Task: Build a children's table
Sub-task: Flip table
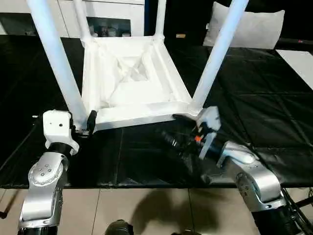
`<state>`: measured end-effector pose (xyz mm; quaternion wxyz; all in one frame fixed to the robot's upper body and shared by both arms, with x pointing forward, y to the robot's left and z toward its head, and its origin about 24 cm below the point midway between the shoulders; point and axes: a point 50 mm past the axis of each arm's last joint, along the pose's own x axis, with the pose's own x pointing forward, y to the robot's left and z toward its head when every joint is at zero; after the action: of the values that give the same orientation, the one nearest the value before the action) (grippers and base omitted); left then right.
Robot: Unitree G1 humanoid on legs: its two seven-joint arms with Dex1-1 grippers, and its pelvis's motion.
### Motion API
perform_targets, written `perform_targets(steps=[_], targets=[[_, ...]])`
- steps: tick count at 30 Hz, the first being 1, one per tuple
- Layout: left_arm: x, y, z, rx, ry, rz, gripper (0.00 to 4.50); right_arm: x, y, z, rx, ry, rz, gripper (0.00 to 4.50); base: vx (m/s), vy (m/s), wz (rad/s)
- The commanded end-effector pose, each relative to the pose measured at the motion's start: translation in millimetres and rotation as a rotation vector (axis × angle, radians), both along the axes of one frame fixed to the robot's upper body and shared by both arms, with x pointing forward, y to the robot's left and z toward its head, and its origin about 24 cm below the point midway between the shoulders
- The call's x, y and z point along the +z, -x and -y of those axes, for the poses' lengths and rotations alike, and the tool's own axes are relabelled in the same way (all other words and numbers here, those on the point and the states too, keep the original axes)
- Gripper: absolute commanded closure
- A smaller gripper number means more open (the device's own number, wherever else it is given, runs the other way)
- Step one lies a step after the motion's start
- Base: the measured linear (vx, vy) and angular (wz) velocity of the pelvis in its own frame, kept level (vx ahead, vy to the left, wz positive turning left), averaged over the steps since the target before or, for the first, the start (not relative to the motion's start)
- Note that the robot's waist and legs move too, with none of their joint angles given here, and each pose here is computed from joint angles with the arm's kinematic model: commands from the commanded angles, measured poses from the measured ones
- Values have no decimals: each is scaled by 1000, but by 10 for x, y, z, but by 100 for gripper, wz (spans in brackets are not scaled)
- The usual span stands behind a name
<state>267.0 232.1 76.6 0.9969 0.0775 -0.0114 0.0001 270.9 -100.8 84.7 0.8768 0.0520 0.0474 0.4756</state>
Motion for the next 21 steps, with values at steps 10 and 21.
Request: perform_targets(steps=[10,21], targets=[[8,-88,38,-11,5,0,24,-39,9,-42,78,35,-11,0,0,0,0],[9,-160,72,-66,-4,-8,24,-22,-16,-41,78,29,12,0,0,0,0]])
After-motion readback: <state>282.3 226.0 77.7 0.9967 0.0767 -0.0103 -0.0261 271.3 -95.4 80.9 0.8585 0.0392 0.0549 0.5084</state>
